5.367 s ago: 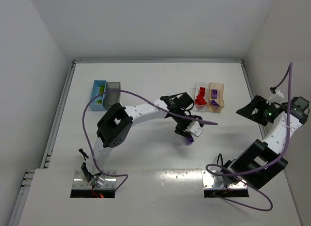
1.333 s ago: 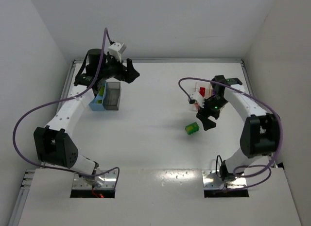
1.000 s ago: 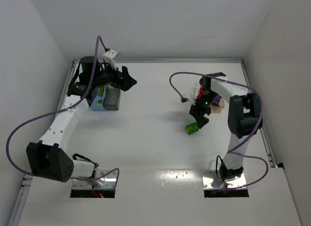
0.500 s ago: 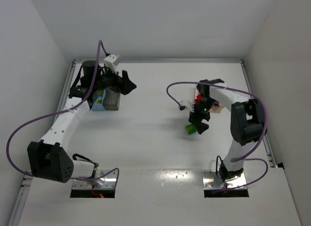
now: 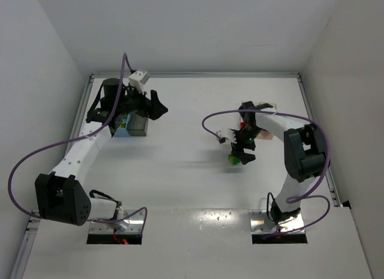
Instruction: Sort the legos into containers by color
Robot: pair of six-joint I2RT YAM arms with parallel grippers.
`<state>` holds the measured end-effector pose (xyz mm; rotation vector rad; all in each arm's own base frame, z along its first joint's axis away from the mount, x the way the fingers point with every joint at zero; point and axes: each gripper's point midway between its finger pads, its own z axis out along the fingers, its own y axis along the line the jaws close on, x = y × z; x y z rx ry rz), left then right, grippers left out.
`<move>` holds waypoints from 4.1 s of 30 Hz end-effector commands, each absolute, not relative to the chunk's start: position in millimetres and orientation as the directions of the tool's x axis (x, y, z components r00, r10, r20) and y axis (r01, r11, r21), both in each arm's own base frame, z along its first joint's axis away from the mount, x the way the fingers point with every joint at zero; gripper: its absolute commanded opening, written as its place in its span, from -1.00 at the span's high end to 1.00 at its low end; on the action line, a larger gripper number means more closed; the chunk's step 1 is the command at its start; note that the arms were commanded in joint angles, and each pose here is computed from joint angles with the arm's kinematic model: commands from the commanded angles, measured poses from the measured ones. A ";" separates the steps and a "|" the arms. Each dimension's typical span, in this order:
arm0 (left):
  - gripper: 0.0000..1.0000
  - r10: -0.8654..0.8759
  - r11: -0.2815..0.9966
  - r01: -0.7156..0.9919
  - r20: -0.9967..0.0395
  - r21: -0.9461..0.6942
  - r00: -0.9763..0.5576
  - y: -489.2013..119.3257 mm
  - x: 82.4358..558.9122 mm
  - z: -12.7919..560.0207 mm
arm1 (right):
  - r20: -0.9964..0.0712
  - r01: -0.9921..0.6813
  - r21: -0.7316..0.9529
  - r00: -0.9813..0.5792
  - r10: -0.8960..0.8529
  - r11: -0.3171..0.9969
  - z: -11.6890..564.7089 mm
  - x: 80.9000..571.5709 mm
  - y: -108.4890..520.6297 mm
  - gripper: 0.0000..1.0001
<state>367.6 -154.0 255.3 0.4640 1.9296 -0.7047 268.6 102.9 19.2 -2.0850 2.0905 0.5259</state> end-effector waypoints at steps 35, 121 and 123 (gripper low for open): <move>-0.78 -0.127 0.598 0.618 -0.823 -0.509 -0.554 -167.6 320.1 217.7 | -0.532 -0.993 -0.088 -0.016 -0.847 0.074 51.8 284.0 132.7 0.57; -0.17 -0.179 0.294 0.699 -0.756 -0.652 -0.630 -239.0 330.6 266.9 | -0.854 -0.858 -0.248 -0.025 -0.520 0.449 244.8 352.9 303.6 0.65; -0.15 -0.178 0.296 0.693 -0.750 -0.658 -0.637 -239.3 332.0 263.6 | -0.854 -0.858 -0.248 -0.025 -0.520 0.449 244.8 352.9 303.6 0.65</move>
